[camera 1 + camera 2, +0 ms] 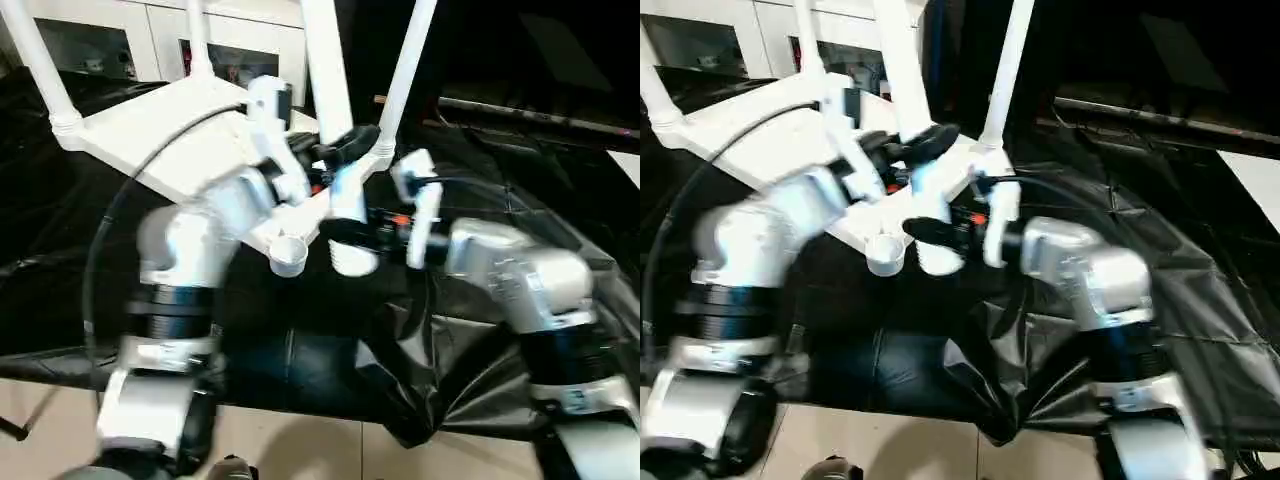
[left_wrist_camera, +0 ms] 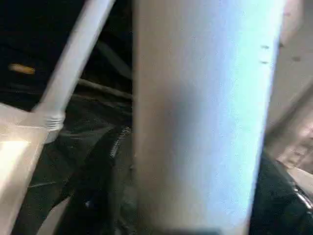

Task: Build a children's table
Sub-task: Pick table leg

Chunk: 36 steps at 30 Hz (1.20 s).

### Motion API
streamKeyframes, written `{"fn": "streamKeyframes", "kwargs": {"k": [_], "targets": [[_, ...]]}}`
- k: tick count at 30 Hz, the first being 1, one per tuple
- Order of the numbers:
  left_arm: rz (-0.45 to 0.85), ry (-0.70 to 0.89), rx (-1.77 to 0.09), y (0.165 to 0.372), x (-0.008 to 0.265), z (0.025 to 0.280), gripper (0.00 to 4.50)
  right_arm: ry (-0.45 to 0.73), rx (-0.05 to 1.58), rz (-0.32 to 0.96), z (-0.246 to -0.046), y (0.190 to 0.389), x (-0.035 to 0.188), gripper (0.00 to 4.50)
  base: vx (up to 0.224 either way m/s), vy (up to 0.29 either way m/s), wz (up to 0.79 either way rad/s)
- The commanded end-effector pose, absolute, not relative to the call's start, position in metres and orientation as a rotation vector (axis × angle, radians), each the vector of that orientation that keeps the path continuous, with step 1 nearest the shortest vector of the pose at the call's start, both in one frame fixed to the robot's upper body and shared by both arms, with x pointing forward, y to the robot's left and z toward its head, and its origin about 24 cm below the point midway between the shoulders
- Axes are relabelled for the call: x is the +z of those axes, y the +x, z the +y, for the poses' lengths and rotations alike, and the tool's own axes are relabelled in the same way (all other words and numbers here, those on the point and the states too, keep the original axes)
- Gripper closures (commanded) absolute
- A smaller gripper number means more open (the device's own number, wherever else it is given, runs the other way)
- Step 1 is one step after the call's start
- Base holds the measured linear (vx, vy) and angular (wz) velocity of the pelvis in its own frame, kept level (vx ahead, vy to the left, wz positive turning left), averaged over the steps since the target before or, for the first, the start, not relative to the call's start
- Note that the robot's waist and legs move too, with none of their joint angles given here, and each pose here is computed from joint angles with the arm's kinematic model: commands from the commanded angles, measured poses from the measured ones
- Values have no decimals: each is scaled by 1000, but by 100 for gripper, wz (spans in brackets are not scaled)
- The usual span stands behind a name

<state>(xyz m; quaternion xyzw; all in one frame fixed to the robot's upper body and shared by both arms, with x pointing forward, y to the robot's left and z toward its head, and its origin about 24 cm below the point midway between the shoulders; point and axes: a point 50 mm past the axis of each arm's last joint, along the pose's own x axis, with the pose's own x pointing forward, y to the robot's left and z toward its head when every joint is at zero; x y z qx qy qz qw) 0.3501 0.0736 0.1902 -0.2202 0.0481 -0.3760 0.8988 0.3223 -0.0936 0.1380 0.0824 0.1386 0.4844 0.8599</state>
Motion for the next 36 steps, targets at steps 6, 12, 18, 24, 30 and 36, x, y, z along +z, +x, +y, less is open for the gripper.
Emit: {"fn": "streamKeyframes", "kwargs": {"k": [6, 12, 18, 24, 30, 36], "targets": [[78, -480, -730, 349, 195, 76, 222, 144, 948, 238, -97, 330, 146, 251, 0, 0, 0], [76, -501, -775, 345, 197, 75, 256, 213, 977, 235, -100, 331, 152, 181, 0, 0, 0], [108, -591, -847, 343, 201, 76, 260, 232, 1091, 248, -111, 324, 163, 121, 0, 0, 0], [126, -722, -974, 337, 208, 79, 260, 274, 1184, 287, -125, 317, 172, 107, 0, 0, 0], [129, -762, -1071, 329, 215, 79, 260, 300, 1252, 322, -136, 309, 177, 107, 0, 0, 0], [113, -732, -1173, 317, 219, 75, 260, 342, 1284, 317, -139, 307, 180, 107, 0, 0, 0]]}}
